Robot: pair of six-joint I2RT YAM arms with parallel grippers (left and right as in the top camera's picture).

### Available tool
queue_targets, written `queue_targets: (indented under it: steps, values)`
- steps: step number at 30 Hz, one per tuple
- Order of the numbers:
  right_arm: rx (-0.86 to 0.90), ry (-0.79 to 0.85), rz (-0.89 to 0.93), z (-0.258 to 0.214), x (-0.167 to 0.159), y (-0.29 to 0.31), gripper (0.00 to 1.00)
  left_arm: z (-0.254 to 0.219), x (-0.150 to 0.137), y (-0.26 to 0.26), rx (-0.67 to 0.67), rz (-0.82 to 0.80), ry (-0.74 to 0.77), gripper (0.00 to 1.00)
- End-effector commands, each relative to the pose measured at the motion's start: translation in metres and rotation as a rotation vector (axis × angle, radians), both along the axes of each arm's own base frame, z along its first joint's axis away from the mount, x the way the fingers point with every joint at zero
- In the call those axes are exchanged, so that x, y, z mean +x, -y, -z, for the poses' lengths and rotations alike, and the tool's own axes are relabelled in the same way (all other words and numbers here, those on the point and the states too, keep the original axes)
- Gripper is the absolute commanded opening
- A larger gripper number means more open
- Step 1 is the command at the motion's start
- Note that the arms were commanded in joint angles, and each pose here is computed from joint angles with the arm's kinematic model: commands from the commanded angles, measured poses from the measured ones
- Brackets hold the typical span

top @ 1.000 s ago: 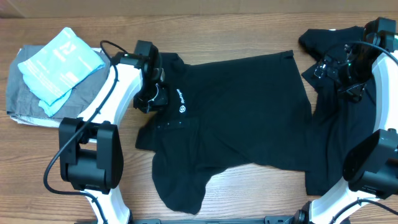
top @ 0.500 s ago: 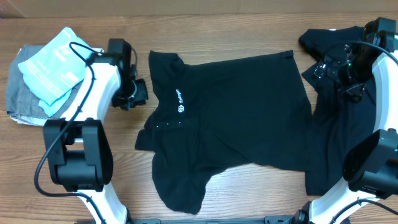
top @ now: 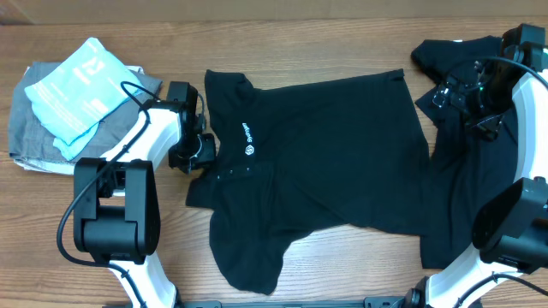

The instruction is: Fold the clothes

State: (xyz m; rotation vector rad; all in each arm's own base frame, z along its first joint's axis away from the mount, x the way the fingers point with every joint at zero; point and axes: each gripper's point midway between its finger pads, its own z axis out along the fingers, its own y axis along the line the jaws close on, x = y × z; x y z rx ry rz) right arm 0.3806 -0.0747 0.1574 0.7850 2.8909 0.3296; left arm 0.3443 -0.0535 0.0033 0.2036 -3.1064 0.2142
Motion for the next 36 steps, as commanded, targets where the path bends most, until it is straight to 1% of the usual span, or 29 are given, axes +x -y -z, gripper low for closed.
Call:
queue_targets:
  steps: [1,3,7,11,17,30,33,36]
  values:
    - [-0.011,0.011,-0.002,-0.003,0.001,0.001,1.00,-0.009,-0.010,0.028,-0.152,0.042,-0.032,0.20]
    - [-0.011,0.011,-0.001,-0.003,0.001,0.001,1.00,-0.013,-0.015,0.030,-0.166,0.039,-0.057,0.16]
    - [-0.011,0.011,-0.001,-0.003,0.001,0.001,1.00,-0.027,-0.019,0.032,-0.179,0.024,-0.089,0.12]
    - [-0.011,0.011,-0.001,-0.003,0.001,0.001,1.00,-0.039,-0.020,0.040,-0.194,0.015,-0.092,0.09]
    - [-0.011,0.011,-0.001,-0.003,0.001,0.001,1.00,-0.048,-0.023,0.058,-0.195,0.073,-0.073,0.06]
    - [-0.011,0.011,-0.001,-0.003,0.001,0.001,1.00,-0.047,-0.037,0.102,-0.181,0.150,-0.078,0.08]
    - [-0.011,0.011,-0.001,-0.003,0.001,0.001,1.00,-0.044,-0.038,0.110,-0.136,0.165,-0.062,0.11]
    - [-0.011,0.011,-0.001,-0.003,0.001,0.001,1.00,-0.040,-0.039,0.109,-0.046,0.172,-0.045,0.18]
